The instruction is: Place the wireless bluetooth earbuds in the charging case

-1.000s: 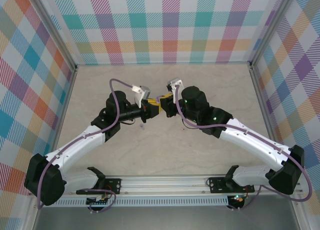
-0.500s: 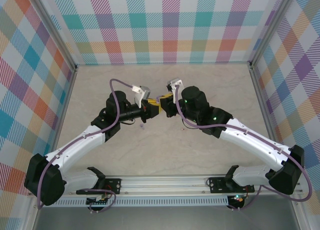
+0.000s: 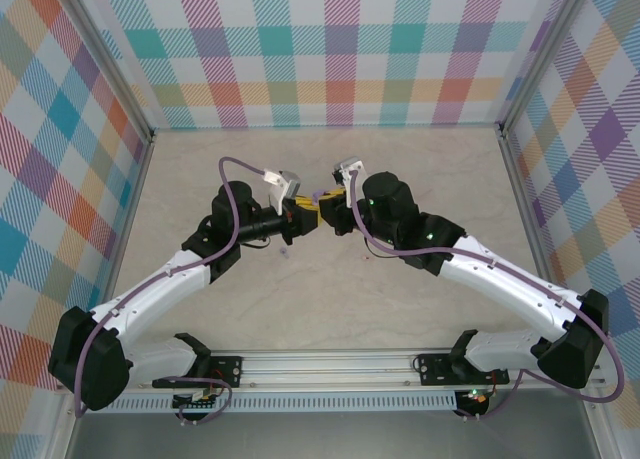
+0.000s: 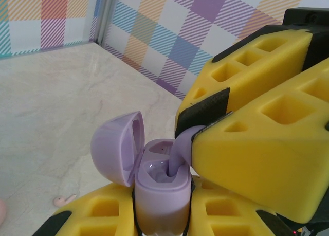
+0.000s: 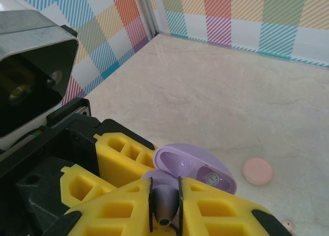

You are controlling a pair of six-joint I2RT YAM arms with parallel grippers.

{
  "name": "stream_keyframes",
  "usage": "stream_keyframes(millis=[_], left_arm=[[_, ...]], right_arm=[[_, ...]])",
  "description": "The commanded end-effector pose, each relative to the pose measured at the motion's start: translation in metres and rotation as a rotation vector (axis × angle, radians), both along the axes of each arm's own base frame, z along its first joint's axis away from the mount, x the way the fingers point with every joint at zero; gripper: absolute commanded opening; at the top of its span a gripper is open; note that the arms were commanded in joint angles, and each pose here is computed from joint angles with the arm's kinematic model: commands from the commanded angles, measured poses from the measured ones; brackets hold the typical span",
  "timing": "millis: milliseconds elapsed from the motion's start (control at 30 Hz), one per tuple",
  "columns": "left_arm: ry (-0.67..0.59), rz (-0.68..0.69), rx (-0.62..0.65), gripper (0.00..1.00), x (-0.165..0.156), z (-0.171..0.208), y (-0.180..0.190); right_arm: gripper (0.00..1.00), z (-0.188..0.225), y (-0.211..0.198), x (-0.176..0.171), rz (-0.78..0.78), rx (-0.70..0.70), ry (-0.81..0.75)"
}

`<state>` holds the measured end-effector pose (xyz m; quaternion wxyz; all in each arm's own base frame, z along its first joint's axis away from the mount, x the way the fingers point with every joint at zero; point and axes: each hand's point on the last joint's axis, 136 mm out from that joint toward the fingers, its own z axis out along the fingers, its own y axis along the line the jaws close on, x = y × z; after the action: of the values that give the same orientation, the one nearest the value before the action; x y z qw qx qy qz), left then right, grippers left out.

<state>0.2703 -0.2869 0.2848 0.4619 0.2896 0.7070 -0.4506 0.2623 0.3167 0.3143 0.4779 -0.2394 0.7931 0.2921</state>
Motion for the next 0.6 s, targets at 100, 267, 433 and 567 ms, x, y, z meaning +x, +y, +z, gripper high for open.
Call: stream_keyframes(millis=[100,267,433,567], left_arm=[[-0.057,-0.047,-0.062,0.14,-0.0068,0.0254,-0.0071],[-0.063,-0.061,-0.071,0.14,-0.0097,0.0265,-0.0077],[-0.071,-0.061,-0.074,0.14,-0.0102,0.0269,-0.0074],[-0.073,-0.063,-0.075,0.14,-0.0107,0.0264,-0.0071]], right_arm=[[0.22,0.0196,0.0039,-0.0049,0.027,0.039,-0.008],[0.24,0.0195,0.0054,-0.0044,0.026,0.038,0.003],[0.26,0.0222,0.0072,-0.0061,0.035,0.053,0.012],[0.29,0.0245,0.007,-0.0061,0.034,0.063,0.019]])
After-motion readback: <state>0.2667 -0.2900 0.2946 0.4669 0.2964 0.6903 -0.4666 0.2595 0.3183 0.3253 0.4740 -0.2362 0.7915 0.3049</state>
